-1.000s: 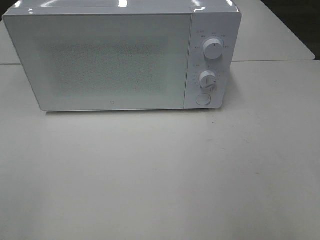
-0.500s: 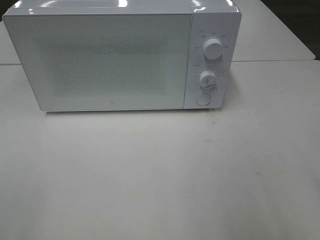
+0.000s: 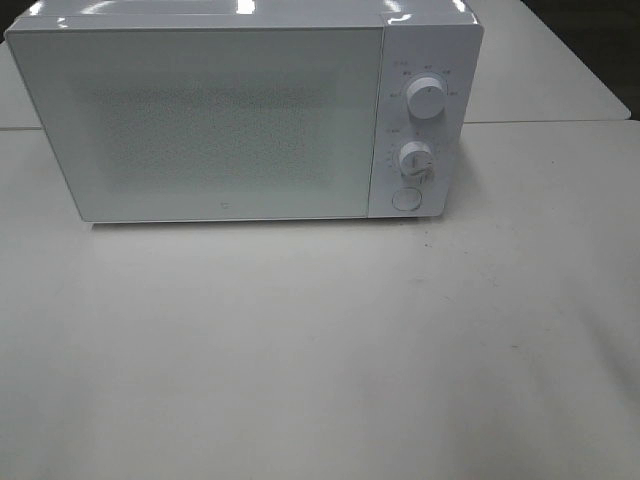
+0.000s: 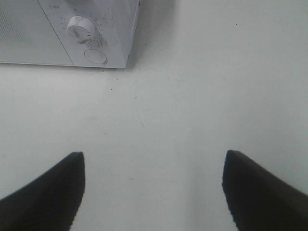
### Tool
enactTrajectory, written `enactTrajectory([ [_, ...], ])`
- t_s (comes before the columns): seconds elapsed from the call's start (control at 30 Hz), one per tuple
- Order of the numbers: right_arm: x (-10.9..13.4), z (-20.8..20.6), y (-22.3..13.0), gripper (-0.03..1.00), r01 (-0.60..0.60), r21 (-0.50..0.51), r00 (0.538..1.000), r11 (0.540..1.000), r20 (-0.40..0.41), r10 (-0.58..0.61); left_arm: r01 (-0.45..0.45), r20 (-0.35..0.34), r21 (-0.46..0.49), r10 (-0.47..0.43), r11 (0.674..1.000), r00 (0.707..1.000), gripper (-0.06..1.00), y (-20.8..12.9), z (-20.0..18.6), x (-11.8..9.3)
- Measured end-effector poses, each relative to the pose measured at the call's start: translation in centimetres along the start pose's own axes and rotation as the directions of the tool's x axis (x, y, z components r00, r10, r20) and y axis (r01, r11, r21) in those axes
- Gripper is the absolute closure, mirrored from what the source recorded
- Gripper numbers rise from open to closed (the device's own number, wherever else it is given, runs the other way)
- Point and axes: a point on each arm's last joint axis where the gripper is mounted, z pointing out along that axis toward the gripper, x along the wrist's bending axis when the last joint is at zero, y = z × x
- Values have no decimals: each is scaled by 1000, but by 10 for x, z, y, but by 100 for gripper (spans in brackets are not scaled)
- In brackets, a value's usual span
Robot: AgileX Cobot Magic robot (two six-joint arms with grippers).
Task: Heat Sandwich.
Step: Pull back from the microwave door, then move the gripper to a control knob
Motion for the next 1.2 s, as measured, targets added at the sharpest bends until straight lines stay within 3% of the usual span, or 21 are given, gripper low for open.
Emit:
enactTrajectory([
  [0.2, -2, 25, 7, 21, -12, 24, 1000, 1000, 6, 11, 0, 0, 0, 0, 1000, 1000, -5, 0, 0, 0],
  [0.47, -5, 50, 1, 21, -17, -25, 1000, 1000, 21, 17, 0, 0, 0, 0, 1000, 1000, -5, 0, 0, 0],
  [0.87, -10, 67, -15, 21, -28, -217, 998, 976, 46, 39, 0, 0, 0, 0, 1000, 1000, -5, 0, 0, 0],
  [1.03, -11, 79, -20, 21, -45, -222, 997, 974, 50, 58, 0, 0, 0, 0, 1000, 1000, -5, 0, 0, 0],
  [1.2, 1, 91, -18, 21, 3, -258, 1000, 966, 11, 0, 0, 0, 0, 0, 1000, 1000, -5, 0, 0, 0],
])
